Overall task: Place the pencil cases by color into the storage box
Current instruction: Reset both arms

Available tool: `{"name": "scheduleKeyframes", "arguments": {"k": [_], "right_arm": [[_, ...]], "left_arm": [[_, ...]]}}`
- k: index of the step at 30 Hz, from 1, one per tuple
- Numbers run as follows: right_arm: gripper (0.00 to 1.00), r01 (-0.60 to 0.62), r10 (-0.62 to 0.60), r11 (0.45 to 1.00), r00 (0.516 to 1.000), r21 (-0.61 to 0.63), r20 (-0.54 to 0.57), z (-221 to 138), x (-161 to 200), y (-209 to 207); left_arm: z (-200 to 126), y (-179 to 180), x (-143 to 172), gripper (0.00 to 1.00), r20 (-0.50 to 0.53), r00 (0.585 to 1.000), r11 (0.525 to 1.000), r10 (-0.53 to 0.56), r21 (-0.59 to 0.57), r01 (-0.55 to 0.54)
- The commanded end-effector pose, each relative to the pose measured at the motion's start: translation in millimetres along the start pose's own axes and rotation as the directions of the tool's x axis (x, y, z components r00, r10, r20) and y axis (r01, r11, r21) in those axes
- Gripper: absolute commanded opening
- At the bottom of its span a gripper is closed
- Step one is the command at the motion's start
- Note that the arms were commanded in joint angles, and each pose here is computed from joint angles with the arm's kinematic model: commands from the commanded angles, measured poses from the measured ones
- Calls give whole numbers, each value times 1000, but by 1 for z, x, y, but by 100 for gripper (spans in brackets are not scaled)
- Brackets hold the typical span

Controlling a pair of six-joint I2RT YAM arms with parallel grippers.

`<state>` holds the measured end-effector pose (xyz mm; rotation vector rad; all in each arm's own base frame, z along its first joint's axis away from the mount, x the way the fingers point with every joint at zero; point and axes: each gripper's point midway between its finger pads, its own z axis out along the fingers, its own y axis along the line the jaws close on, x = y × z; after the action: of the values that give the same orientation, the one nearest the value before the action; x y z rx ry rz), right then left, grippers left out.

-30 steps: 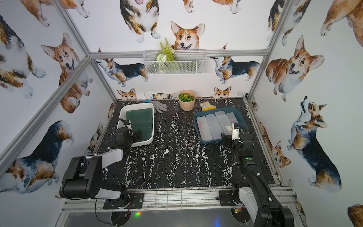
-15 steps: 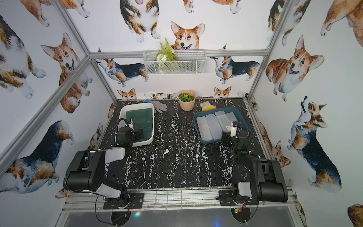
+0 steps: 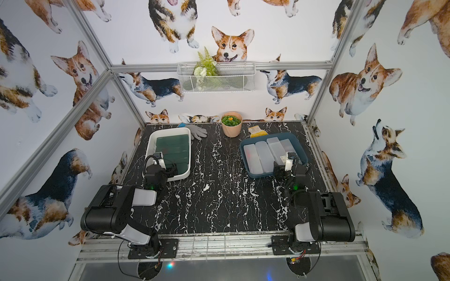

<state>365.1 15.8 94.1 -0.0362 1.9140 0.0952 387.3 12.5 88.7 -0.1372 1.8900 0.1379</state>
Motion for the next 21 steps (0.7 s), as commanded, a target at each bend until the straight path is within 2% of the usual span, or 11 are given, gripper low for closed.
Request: {"name": "scheduleKeyframes", "arguments": {"k": [1, 5, 10, 13, 21], "right_arm": [[100, -3, 3, 1000, 1000, 16, -10, 4, 2, -2], [100, -16, 16, 1000, 999, 7, -51, 14, 2, -4], [100, -23, 24, 1000, 999, 12, -48, 13, 1, -6], [100, -51, 54, 996, 998, 80, -43, 12, 1, -17], [100, -56, 59, 995, 998, 88, -31, 12, 0, -19]], "left_arm": [[-1, 4, -5, 100, 26, 1000, 1000, 10, -24, -10], [5, 3, -4, 100, -2, 1000, 999, 27, -38, -27], [4, 2, -5, 100, -2, 999, 999, 32, -44, -32], [3, 1, -6, 100, 3, 999, 999, 34, -42, -34], [3, 1, -6, 100, 4, 999, 999, 35, -41, -34]]}}
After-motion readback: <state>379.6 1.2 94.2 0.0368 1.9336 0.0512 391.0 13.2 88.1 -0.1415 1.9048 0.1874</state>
